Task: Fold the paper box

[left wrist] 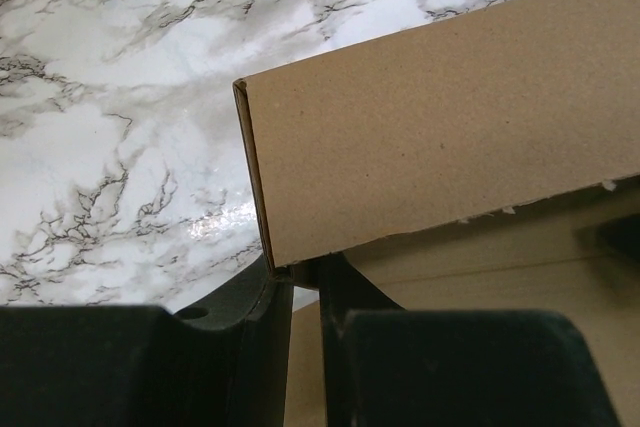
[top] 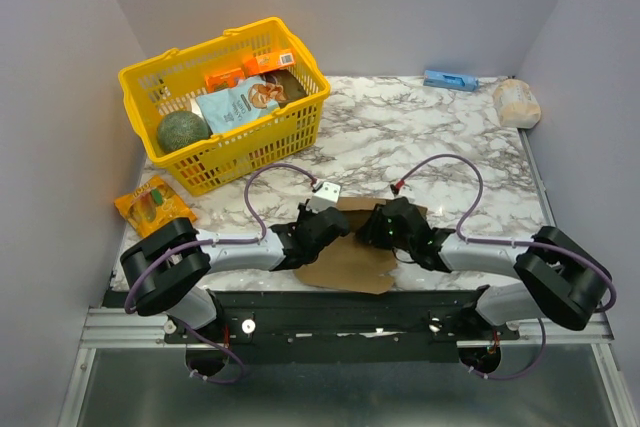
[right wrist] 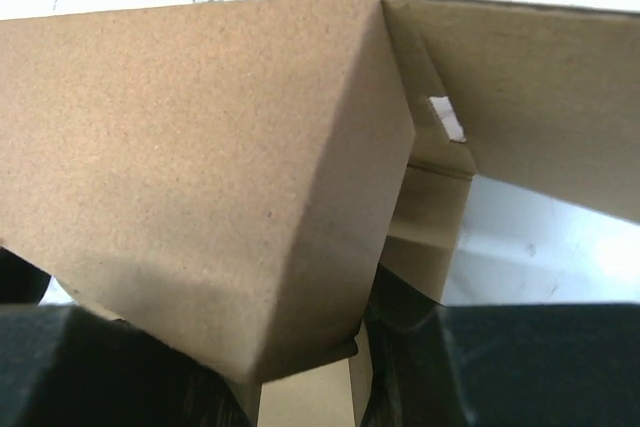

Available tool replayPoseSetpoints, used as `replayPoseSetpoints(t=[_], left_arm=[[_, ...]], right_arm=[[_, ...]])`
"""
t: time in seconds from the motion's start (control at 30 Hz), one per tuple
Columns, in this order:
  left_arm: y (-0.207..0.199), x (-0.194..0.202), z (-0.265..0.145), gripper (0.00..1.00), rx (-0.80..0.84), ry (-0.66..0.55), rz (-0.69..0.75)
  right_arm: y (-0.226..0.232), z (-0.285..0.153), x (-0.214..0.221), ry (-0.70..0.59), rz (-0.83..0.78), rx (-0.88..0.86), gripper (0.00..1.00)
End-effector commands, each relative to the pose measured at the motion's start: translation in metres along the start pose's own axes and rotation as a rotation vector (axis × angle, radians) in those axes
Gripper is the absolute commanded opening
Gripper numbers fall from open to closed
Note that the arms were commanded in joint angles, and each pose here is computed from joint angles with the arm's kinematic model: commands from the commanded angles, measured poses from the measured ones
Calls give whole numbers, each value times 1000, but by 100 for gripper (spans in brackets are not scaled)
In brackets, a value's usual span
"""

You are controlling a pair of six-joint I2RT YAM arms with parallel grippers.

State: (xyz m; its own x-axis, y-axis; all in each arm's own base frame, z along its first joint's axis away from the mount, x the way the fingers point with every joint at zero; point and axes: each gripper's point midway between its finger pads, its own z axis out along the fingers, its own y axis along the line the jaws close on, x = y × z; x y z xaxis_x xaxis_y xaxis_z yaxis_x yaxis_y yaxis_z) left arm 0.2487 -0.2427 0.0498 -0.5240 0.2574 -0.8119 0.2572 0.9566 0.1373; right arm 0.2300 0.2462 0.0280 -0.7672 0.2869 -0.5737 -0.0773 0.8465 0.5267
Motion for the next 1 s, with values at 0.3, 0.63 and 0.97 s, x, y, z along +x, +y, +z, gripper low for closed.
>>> replayPoseSetpoints(t=[0.3,0.63,0.97], left_arm=[[28,6,7,22,-55,59,23],[43,6,1,22,-56,41,23],[46,2,-1,21,-60,27,1]], right_arm=[[29,-76,18,84,-179,-204,66],[37,-135,-90,-187,-196,-110,70],[-49,-70,-159,-176,-5,47,68]])
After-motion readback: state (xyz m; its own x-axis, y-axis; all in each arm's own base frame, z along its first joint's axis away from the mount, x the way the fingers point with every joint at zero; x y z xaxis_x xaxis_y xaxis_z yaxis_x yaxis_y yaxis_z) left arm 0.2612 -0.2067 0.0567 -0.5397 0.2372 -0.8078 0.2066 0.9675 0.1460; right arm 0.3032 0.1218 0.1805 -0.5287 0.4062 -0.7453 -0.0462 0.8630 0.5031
